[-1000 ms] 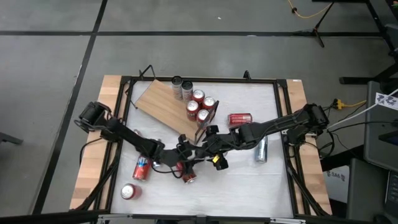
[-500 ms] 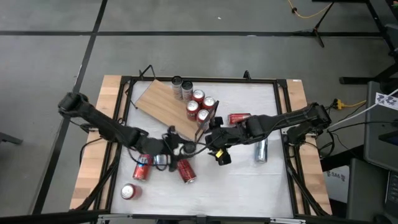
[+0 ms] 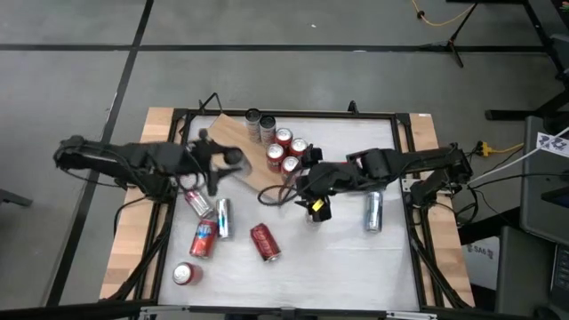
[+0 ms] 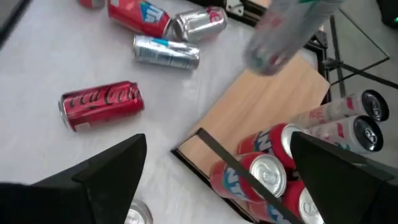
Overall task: Pick and place cans onto a shelf
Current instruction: Put the pink and white soda can on the shelf aligned with the other right pink and white soda can
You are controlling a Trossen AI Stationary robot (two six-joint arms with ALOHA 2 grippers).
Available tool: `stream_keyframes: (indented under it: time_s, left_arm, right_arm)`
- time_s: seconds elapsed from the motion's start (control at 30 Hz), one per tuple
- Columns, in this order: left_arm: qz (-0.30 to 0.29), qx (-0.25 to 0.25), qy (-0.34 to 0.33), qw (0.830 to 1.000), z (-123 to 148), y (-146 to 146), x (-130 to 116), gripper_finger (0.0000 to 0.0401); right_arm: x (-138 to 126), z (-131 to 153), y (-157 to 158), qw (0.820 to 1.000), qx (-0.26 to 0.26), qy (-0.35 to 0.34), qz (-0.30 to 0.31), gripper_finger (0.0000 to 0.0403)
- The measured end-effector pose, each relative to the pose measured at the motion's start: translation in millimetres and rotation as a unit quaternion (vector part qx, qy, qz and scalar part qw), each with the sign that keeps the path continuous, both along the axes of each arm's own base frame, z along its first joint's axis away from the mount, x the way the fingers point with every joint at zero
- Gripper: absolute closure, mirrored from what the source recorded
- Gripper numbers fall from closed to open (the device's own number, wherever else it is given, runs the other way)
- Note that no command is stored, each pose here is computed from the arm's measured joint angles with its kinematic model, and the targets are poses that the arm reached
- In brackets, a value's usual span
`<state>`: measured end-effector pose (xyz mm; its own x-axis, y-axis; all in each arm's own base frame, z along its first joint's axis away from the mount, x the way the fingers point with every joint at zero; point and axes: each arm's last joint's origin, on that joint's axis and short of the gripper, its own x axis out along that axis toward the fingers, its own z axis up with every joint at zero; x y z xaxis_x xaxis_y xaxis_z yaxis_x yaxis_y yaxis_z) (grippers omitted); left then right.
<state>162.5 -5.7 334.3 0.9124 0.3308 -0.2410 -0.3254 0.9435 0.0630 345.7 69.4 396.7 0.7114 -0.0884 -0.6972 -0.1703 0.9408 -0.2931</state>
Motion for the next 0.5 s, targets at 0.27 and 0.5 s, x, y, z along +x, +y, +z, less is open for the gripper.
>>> stream_keyframes:
  time_s: [0.27, 0.5]
  left_arm:
    - [0.038, 0.054, 0.012, 0.998, 7, 39, -25, 0.0169]
    - [0.049, 0.069, 0.04, 0.996, 3, 72, -30, 0.0169]
  right_arm:
    - [6, -1, -40, 1.0, 0.012, 0.006, -0.023, 0.0013]
    - [9, 0, -74, 0.998, 0.036, -0.002, -0.051, 0.0013]
